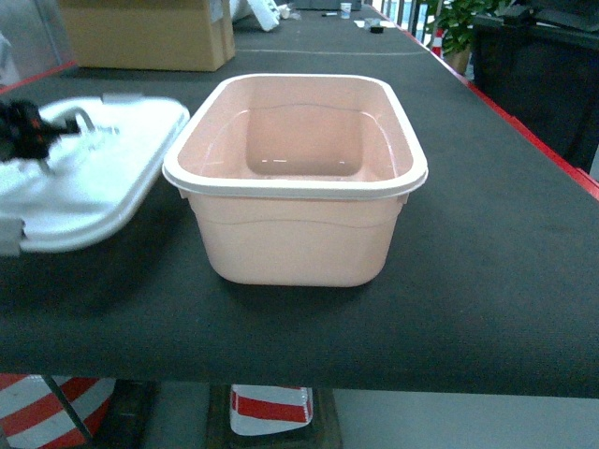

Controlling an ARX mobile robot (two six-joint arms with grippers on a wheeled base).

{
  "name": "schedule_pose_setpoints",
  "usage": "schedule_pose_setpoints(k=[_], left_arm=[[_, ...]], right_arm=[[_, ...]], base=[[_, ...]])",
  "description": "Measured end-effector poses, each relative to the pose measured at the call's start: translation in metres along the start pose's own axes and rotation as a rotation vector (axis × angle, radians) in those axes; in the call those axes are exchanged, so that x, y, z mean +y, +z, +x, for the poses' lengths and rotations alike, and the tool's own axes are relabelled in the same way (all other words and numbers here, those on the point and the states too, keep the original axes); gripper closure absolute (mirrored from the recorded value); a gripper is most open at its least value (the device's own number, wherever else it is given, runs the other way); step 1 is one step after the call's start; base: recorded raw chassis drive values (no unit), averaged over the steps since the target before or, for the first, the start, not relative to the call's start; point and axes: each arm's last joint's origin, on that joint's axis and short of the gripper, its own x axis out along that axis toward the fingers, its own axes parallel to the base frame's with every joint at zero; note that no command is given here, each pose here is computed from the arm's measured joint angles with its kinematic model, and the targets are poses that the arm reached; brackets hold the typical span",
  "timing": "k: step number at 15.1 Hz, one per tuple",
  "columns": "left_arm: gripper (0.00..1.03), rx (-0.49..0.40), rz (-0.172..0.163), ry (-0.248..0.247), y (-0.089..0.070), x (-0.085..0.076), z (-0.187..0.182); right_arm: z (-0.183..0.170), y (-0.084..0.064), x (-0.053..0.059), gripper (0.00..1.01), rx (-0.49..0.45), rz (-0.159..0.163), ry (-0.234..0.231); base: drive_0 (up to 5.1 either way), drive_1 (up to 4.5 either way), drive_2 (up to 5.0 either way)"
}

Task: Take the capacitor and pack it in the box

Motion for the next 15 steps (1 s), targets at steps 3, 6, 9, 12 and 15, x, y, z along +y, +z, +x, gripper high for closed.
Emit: schedule_pose_setpoints(k=[3, 6, 9, 12, 15], left_arm=[[1.01, -0.205, -0.045, 0.056, 0.096, -0.018, -0.041], [1.01, -0.211, -0.133, 0.006, 0.116, -0.092, -0.061], [1.01, -0.124, -0.16, 0.002, 0.106, -0.147, -0.063], [1.01, -0.071, -0.146, 0.004, 0.097, -0.181, -0.062], [1.01, -0.03, -0.127, -0.019, 0.09, -0.204, -0.06]], right_arm=[[0.0, 0.0, 0.0, 0.03, 0.0, 0.0, 0.0], [0.0, 0.0, 0.0, 0.03, 0.0, 0.0, 0.0], [0.0, 0.0, 0.0, 0.03, 0.0, 0.0, 0.0], [0.0, 0.0, 0.0, 0.03, 0.0, 0.0, 0.0], [0.0, 0.0, 0.0, 0.03, 0.0, 0.0, 0.0]], base=[[0.0, 0.0, 0.0], [0.0, 0.0, 0.0], [0.0, 0.0, 0.0], [0.0, 0.0, 0.0], [0.0, 0.0, 0.0]])
